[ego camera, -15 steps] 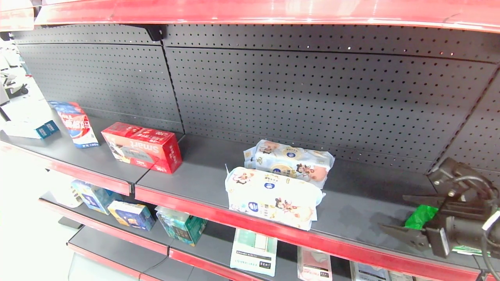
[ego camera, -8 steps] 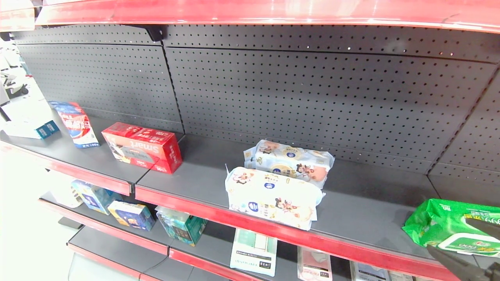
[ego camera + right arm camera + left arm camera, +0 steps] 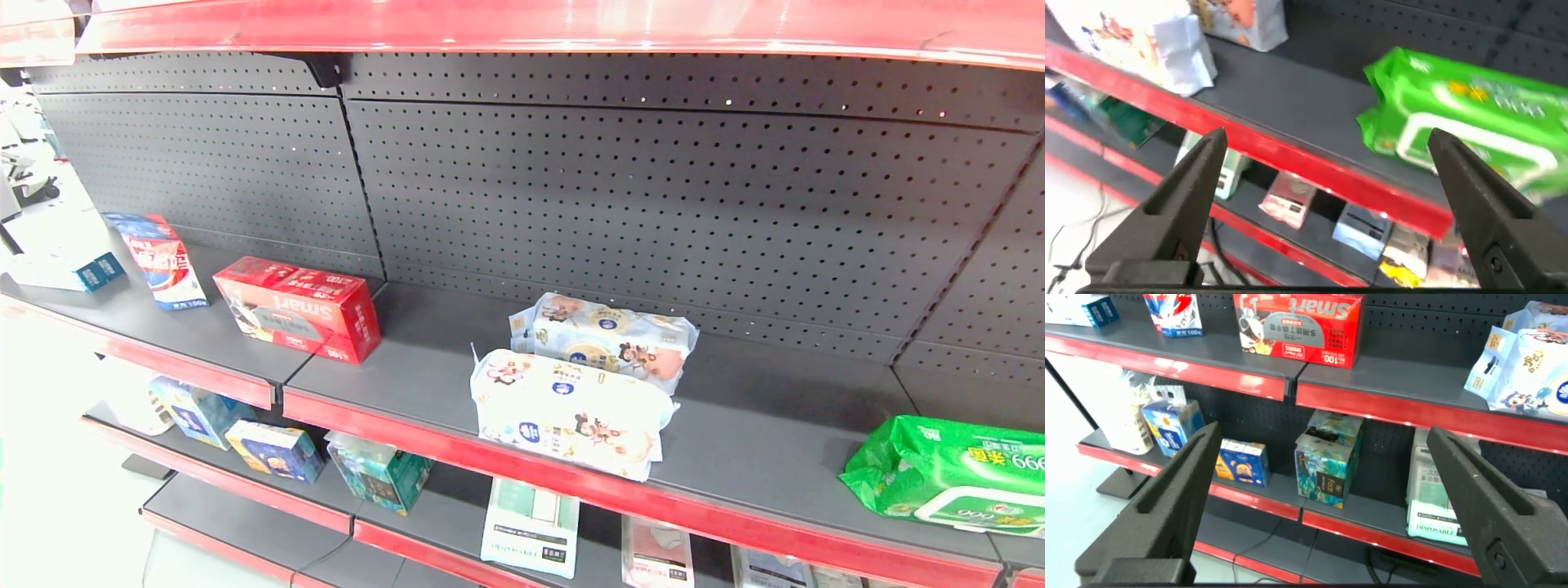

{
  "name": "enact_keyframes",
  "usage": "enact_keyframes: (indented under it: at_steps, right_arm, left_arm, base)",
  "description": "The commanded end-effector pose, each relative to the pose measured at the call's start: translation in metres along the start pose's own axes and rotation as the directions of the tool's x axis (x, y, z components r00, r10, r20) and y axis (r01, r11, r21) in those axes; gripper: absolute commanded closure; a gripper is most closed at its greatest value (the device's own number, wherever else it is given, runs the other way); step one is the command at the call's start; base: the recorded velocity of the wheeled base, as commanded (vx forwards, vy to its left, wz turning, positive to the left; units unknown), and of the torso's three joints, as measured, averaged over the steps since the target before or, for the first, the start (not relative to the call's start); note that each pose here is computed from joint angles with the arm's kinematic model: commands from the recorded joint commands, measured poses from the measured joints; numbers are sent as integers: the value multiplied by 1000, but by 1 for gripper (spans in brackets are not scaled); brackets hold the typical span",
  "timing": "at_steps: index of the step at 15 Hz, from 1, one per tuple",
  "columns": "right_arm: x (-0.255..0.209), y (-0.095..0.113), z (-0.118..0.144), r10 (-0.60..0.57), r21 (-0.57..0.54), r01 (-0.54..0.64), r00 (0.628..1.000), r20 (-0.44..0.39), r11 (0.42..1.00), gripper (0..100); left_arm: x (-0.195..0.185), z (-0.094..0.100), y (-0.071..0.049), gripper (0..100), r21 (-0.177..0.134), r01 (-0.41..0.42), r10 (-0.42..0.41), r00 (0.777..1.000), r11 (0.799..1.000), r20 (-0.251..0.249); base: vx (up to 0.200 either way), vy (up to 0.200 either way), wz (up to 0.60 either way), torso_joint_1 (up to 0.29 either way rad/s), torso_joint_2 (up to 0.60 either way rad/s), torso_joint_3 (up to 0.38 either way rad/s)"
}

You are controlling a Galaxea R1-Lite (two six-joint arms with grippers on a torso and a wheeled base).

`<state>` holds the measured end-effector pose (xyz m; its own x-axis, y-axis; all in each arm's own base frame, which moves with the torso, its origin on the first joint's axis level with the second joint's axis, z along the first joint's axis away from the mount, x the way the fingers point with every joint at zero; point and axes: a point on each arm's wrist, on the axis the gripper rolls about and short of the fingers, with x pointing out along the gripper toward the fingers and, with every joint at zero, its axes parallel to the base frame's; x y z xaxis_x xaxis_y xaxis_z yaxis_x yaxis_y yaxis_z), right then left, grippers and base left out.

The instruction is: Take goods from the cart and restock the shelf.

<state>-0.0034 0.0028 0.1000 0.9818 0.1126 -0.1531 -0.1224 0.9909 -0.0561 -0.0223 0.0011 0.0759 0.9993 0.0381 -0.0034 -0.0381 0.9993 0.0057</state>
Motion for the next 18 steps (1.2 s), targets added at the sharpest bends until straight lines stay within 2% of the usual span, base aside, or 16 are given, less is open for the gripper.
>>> enact_keyframes:
  at_steps: [1, 3, 5, 13, 18]
  right_arm:
    - [-14, 2, -20, -85, 25, 83, 992, 90, 996, 0]
    - [-13, 2, -25, -119, 82, 110, 987, 106, 991, 0]
    - [-16, 1, -27, -104, 70, 95, 983, 148, 993, 0]
    - [-16, 1, -27, -116, 82, 105, 982, 147, 991, 0]
    - [-16, 1, -27, -115, 82, 104, 982, 147, 991, 0]
  left_arm:
    - [0, 0, 0, 0, 1, 0, 0, 1000, 1000, -1]
    - [0, 0, 0, 0, 1, 1, -1, 1000, 1000, -1]
    - [0, 0, 0, 0, -1, 0, 0, 1000, 1000, -1]
    - [0, 0, 0, 0, 2, 1, -1, 1000, 1000, -1]
    - [0, 0, 0, 0, 2, 1, -1, 1000, 1000, -1]
  base:
    - [0, 0, 0, 0, 0, 0]
    - [0, 0, 0, 0, 0, 0]
    - [0, 0, 0, 0, 0, 0]
    - [0, 0, 0, 0, 0, 0]
    - [0, 0, -600, 4, 4, 5]
